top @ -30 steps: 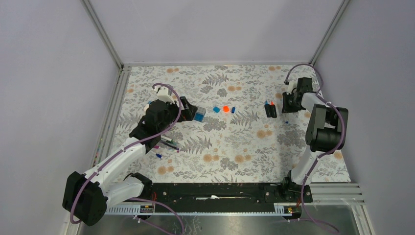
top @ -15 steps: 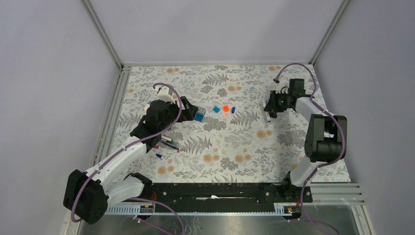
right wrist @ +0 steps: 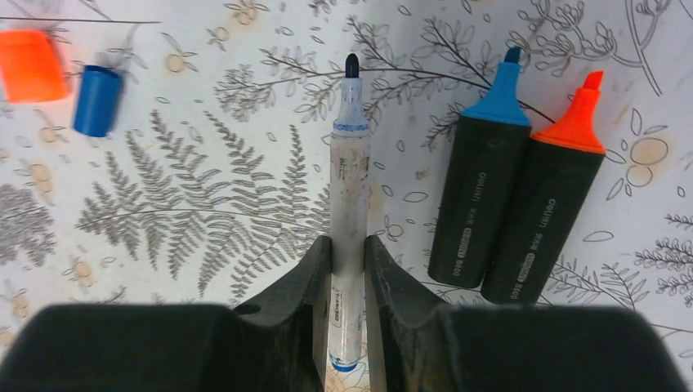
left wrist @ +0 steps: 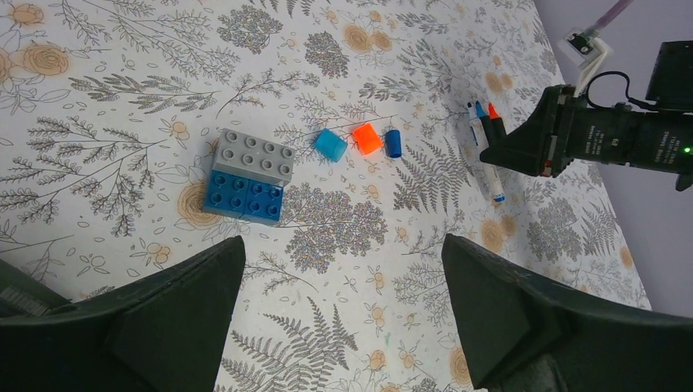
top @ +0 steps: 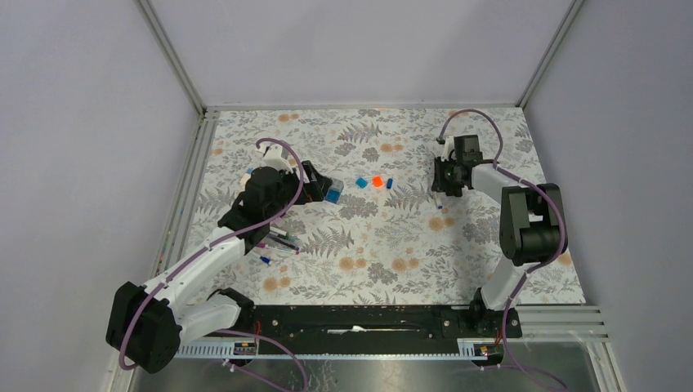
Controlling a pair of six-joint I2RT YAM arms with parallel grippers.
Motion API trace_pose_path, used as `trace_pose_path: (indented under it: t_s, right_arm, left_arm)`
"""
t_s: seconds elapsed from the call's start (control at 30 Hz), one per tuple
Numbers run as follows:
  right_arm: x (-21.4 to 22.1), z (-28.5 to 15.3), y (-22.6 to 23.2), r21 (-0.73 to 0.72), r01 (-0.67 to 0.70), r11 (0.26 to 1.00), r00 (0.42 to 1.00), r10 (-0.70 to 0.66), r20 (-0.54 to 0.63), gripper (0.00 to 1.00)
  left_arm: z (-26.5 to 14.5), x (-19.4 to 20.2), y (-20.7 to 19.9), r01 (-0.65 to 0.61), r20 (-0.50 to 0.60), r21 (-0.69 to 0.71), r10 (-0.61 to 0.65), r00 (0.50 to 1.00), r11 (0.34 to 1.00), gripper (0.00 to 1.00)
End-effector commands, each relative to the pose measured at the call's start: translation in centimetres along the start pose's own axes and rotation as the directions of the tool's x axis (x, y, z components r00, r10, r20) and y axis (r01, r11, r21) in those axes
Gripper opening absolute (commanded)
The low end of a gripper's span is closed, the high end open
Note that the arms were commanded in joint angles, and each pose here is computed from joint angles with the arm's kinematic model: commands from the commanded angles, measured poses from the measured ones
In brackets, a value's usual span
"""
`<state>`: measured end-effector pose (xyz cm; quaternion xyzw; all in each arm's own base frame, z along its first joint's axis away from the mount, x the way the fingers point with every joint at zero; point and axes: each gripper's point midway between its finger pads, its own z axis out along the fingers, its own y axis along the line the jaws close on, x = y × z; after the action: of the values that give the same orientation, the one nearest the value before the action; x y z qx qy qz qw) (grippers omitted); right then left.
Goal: Open the pen caps
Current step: Place the pen at the center of the board.
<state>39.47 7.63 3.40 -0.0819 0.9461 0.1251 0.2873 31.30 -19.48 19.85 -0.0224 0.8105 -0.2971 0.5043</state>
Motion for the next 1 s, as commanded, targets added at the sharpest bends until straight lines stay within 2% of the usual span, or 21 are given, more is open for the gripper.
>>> trace_pose_path:
  t_s: [0.0, 0.07, 0.33, 0.6, 0.67, 0.83, 0.9, 0.97]
  right_arm:
    - [-1.2, 0.5, -1.6, 0.119, 0.02, 0.993, 0.999, -0.023, 0.026, 0.06]
    - [-1.3, 0.4, -2.1, 0.146, 0.026, 0.989, 0.999, -0.03, 0.027, 0.18]
    - [-2.5, -1.1, -2.7, 0.197, 0.059, 0.979, 0.995, -0.073, 0.067, 0.34]
    - [-3.4, -2.5, -2.4, 0.193, 0.083, 0.978, 0.989, -0.105, 0.105, 0.4]
    - [-3.4, -2.7, -1.6, 0.154, 0.11, 0.982, 0.986, -0.128, 0.107, 0.42]
    - [-2.2, -3.0, 3.0, -0.121, 0.192, 0.974, 0.979, -0.182, 0.094, 0.43]
    - [-1.6, -3.2, 5.0, -0.236, 0.207, 0.949, 0.977, -0.19, 0.095, 0.41]
    - [-1.1, -3.2, 6.6, -0.329, 0.193, 0.924, 0.981, -0.171, 0.093, 0.31]
  left_arm:
    - [-0.1, -2.6, -1.9, 0.007, 0.072, 0.062, -0.012, 0.997, 0.998, 0.99]
    - [-0.2, -2.7, -1.8, 0.007, 0.075, 0.062, -0.012, 0.997, 0.998, 0.99]
    - [-0.4, -2.8, -1.9, 0.005, 0.082, 0.062, -0.01, 0.997, 0.998, 0.99]
    - [-0.7, -2.8, -1.7, 0.006, 0.082, 0.055, -0.011, 0.997, 0.998, 0.99]
    - [-0.7, -2.7, -1.6, 0.005, 0.08, 0.051, -0.009, 0.997, 0.999, 0.99]
    - [-0.7, -2.5, -1.5, 0.008, 0.075, 0.047, -0.011, 0.997, 0.999, 0.99]
    - [-0.7, -2.4, -1.4, 0.009, 0.072, 0.046, -0.013, 0.997, 0.999, 0.99]
    - [-0.7, -2.3, -1.4, 0.011, 0.071, 0.045, -0.015, 0.997, 0.999, 0.99]
